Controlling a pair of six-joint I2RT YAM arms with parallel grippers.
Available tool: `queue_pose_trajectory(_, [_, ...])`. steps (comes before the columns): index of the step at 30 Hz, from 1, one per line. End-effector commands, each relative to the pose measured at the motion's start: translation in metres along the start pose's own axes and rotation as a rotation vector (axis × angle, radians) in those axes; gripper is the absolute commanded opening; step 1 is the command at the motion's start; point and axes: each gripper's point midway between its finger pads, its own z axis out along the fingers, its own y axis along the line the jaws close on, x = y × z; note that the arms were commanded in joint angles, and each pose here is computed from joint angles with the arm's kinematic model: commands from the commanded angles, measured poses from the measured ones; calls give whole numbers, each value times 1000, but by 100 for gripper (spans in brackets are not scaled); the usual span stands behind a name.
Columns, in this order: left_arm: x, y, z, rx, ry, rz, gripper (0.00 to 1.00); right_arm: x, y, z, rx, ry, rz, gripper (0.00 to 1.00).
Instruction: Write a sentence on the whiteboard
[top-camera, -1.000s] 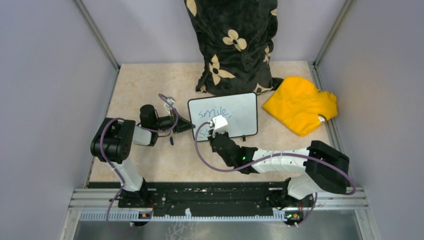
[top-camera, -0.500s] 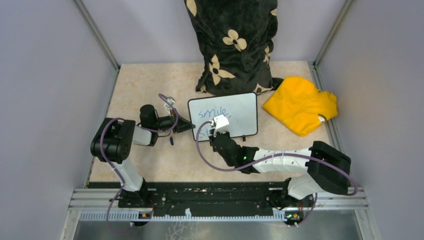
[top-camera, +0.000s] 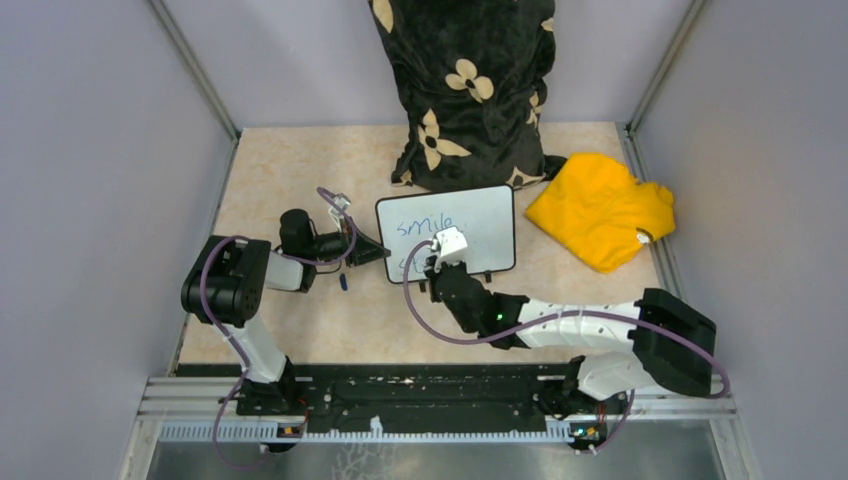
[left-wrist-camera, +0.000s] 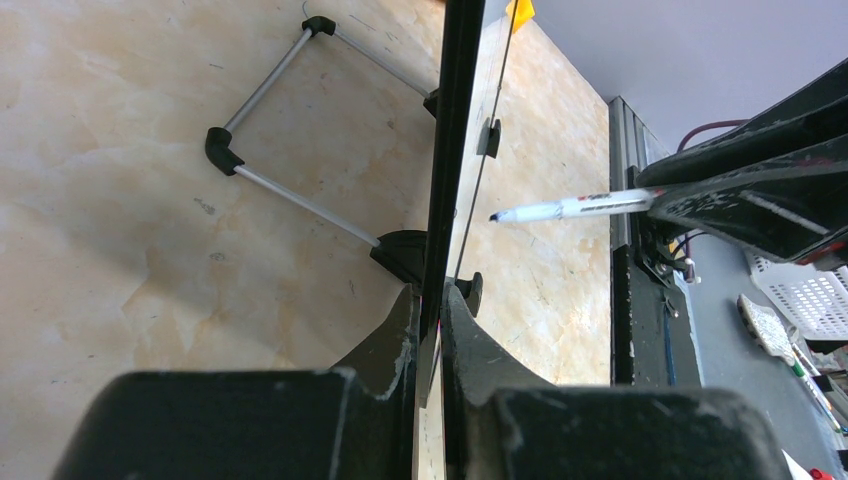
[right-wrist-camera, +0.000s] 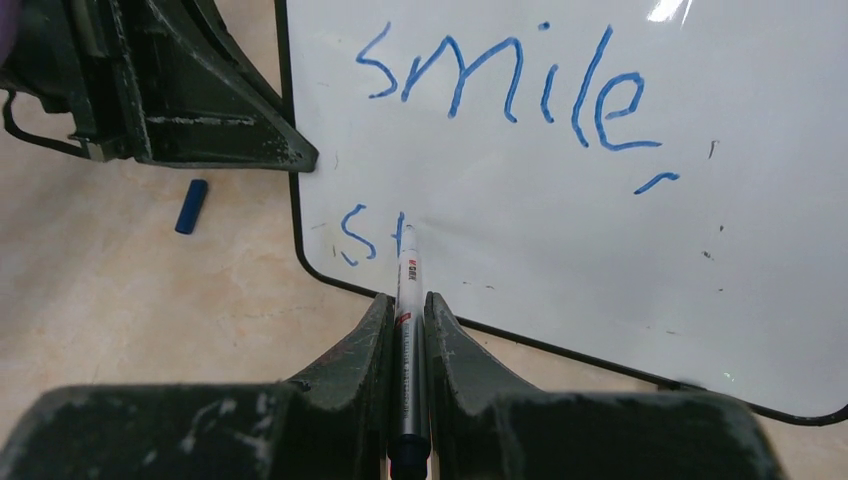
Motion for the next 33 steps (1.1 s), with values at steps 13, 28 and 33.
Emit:
queue_pose_trajectory(13, [10, 2, 4, -1, 30, -36, 0, -11, -13, -7, 29, -45, 54, 0])
queue_pose_trajectory(28, [10, 3, 4, -2, 31, -37, 0, -12, -16, 0, 61, -51, 57, 0])
queue_pose_trajectory(33, [10, 3, 5, -1, 32, -38, 0, -12, -15, 2, 61, -45, 54, 0])
